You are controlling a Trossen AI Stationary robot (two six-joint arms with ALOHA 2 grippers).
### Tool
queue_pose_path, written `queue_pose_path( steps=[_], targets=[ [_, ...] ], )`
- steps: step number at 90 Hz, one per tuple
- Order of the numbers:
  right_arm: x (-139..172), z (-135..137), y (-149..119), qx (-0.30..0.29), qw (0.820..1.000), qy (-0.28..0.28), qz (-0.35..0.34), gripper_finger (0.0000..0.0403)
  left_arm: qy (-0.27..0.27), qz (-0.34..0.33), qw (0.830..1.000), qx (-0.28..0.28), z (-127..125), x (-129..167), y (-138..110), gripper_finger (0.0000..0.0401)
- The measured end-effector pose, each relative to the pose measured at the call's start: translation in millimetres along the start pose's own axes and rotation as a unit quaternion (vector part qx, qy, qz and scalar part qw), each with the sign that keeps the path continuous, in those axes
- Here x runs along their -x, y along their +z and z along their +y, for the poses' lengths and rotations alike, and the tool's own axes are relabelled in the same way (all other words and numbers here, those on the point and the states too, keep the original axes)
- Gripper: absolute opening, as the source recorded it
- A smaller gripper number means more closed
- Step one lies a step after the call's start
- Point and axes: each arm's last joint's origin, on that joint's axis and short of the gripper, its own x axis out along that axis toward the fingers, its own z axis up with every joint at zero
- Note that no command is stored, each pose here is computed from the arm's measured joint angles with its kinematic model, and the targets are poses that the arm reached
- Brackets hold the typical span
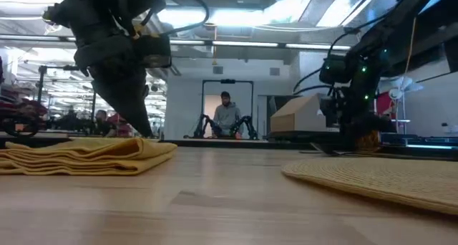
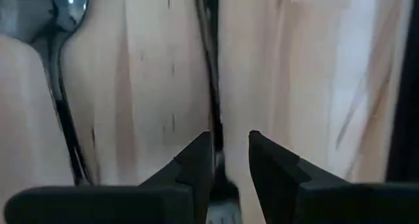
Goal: Set table place
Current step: Put the black fork on the yellow table napkin
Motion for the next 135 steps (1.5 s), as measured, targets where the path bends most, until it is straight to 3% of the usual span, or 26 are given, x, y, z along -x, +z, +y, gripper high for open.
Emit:
queue_pose_path(
  steps=[26,46,89,107,135],
  targets=[
    [-9.6,1.0,0.0,-0.001,1.0,0.015,0.012,0.0081,0.001,0.001,1.0,0.0,0.2,0.0,-0.2,0.0],
    [-10.1,1.1,1.1,0.005,1.0,0.015,0.006,0.0009,0.001,0.003,1.0,0.0,0.3,0.0,-0.5,0.0],
    [-10.1,-0.7,8.1,0.005,0.999,0.019,-0.046,0.0001,0.004,0.015,1.0,0.01,-0.9,0.4,-3.7,0.0],
    [-6.2,8.3,27.1,0.03,0.994,0.042,-0.096,0.0,0.002,0.021,1.0,0.001,-5.1,1.2,-6.9,0.0],
    [37.6,11.6,99.1,0.12,0.976,0.014,-0.179,0.0,-0.008,0.023,1.0,-0.003,-13.6,2.9,-10.8,0.0]
  ],
)
